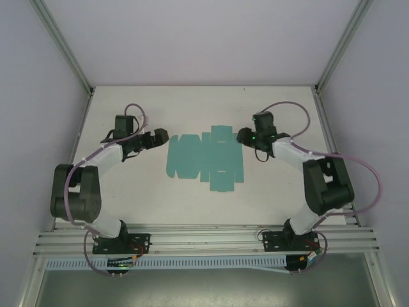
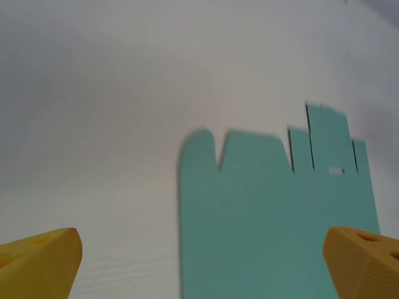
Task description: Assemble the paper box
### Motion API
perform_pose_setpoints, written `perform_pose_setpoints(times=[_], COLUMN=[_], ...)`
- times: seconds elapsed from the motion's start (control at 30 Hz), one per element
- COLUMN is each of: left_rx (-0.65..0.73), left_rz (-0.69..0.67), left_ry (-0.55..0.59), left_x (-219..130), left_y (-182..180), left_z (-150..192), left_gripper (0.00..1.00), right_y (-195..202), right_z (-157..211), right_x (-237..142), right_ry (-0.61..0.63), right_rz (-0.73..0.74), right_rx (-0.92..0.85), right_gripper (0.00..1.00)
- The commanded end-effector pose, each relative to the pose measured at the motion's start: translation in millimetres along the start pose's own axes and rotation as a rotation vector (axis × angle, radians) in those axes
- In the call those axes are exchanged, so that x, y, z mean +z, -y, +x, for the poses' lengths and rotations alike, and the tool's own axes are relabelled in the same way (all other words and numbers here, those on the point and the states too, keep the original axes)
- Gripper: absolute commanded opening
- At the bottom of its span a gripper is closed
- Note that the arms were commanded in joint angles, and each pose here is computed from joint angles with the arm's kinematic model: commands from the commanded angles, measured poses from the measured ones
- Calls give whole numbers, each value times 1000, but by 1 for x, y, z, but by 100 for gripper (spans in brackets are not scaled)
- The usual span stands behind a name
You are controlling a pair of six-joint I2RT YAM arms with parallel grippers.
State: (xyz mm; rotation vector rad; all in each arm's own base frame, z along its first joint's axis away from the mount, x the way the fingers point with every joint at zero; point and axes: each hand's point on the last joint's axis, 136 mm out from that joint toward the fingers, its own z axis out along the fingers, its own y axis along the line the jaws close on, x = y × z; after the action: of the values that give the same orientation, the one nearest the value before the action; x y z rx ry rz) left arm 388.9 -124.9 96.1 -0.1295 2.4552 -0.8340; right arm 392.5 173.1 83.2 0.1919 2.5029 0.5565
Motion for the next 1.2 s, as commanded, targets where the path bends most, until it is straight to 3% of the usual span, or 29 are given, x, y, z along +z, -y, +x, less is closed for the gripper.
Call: perform_pose_setpoints(times=[0.0, 0.17, 0.5, 0.77, 0.93, 1.17], left_rx=[-64, -74, -88, -96, -79, -73], left_rz=[70, 1, 14, 79, 107, 247], left_ry=[-126, -197, -321, -405, -461, -438], left_x=[12, 25, 45, 59, 65, 64], left_y=[16, 4, 4, 16, 27, 59], left_z=[17, 30, 54, 73, 86, 67], left_gripper=[99, 99, 99, 98, 99, 96], right_y=[-19, 2, 52, 79, 75, 70], right_z=[25, 42, 83, 111, 118, 122], right_x=[8, 26, 48, 60, 64, 62], right_ry=[-143, -216, -283, -328, -346, -344], right_rz=[-2, 96, 257, 271, 227, 180], right_rx=[25, 39, 64, 112, 92, 52], right_gripper=[32, 26, 18, 15, 14, 14])
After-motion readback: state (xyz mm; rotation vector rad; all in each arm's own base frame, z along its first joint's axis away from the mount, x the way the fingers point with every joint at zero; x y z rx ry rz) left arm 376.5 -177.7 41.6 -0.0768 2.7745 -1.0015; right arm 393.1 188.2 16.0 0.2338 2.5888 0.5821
